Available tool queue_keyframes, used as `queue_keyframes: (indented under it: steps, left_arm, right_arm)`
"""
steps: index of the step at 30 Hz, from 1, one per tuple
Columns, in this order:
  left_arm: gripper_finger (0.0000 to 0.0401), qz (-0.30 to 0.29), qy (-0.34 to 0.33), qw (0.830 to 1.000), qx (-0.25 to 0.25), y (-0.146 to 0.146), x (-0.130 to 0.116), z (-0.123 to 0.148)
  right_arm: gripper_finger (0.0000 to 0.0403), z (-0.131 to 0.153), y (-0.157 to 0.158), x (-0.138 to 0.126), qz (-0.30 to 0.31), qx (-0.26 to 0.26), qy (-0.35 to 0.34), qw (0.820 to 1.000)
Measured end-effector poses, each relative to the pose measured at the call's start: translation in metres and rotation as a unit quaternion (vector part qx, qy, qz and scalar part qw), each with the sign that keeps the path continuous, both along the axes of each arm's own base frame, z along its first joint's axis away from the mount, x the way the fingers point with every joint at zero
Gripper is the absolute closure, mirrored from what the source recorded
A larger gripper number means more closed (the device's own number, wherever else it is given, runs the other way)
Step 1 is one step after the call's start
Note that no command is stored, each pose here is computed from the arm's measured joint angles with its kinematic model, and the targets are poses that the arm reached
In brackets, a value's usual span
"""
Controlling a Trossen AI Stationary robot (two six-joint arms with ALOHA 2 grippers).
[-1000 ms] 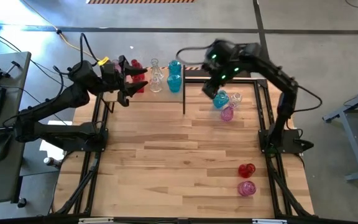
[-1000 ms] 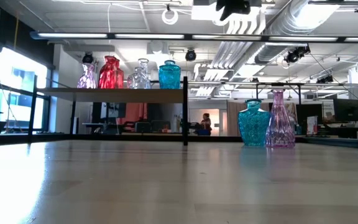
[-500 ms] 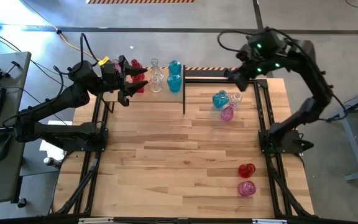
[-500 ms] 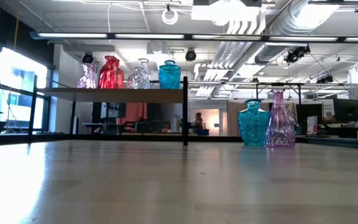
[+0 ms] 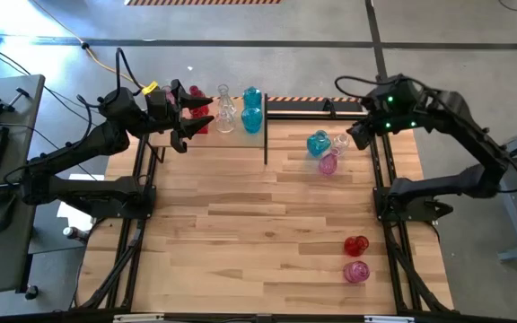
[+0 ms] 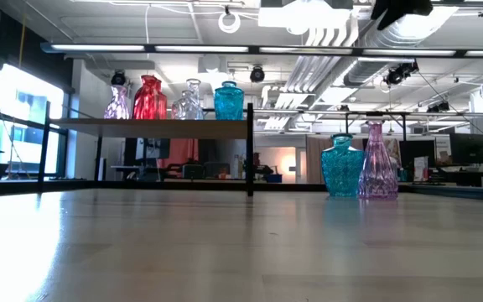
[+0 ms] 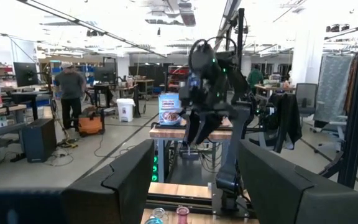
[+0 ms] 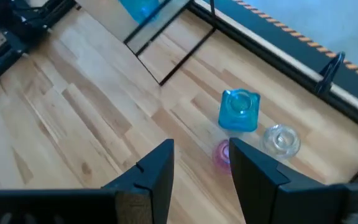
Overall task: Sort vases onto shelf
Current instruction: Put the top purple vase on the shelf aligned with the other purple vase
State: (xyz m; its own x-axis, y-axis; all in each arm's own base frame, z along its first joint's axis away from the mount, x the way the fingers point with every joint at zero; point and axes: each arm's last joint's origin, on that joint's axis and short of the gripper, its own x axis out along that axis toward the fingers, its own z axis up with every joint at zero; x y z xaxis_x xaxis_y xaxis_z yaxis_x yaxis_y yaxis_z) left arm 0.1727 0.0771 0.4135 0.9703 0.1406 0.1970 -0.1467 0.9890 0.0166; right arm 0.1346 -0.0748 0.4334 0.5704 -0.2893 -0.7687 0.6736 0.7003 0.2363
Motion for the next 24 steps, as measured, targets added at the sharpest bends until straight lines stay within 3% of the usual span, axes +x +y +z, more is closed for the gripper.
queue_keyframes:
  steps: [11,24]
  left_arm:
    - [0.0181,0.000,0.029,0.999,-0.016,0.009,0.017,-0.012]
    - [0.0181,-0.007,0.046,0.999,-0.024,0.011,0.029,-0.019]
  right_arm:
    - [0.0268,-0.067,-0.010,0.012,-0.075,0.047,0.074,0.993]
    - [0.0268,-0.123,-0.022,0.022,-0.129,0.083,0.090,0.984]
